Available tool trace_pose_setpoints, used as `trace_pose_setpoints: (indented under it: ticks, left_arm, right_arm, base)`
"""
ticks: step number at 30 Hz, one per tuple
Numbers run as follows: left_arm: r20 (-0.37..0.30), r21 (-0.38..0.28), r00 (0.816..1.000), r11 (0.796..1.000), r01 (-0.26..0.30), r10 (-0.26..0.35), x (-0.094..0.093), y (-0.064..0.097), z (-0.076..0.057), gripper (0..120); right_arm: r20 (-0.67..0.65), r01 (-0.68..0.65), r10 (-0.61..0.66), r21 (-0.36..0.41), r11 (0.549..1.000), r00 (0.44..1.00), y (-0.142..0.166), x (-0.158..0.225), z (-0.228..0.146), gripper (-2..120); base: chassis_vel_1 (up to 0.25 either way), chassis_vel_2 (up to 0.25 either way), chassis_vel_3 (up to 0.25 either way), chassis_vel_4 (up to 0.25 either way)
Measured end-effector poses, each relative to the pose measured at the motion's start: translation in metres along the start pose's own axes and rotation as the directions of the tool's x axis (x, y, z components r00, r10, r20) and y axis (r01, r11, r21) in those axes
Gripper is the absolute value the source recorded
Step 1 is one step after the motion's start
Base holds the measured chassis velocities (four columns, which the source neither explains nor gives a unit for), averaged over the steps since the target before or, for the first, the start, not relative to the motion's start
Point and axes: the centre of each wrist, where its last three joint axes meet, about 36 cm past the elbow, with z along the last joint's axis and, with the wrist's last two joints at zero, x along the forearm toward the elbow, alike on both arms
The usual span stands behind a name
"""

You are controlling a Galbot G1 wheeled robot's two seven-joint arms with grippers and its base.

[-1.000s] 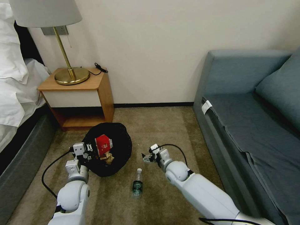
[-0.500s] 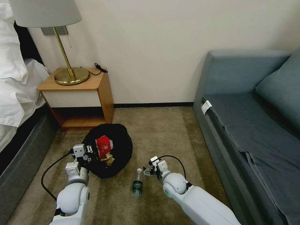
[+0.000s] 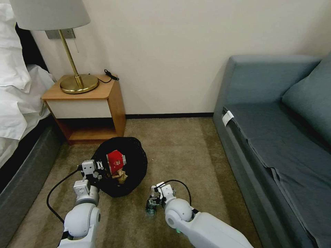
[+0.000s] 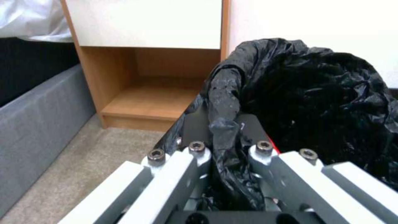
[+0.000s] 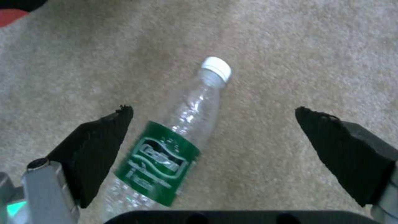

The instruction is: Pick up the trash bin, then pick up the garbage on the floor and place it into the trash bin.

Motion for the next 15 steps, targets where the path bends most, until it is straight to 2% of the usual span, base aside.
trace_pose_setpoints:
  ticks: [6, 15]
  left_arm:
    - [0.001, -0.001, 1.000, 1.000, 0.005, -0.005, 0.002, 0.003, 0.001, 6]
    - [0.002, 0.001, 1.000, 1.000, 0.007, -0.007, 0.002, 0.004, 0.002, 5]
  right_arm:
    - [-0.015, -0.022, 0.023, 0.018, 1.000, 1.000, 0.010, -0.005, -0.004, 100]
    - [-0.060, -0.049, 0.052, 0.046, 0.998, 0.997, 0.021, -0.017, 0.012, 100]
  base:
    - [0.000, 0.000, 0.000, 0.000]
    - [0.000, 0.000, 0.000, 0.000]
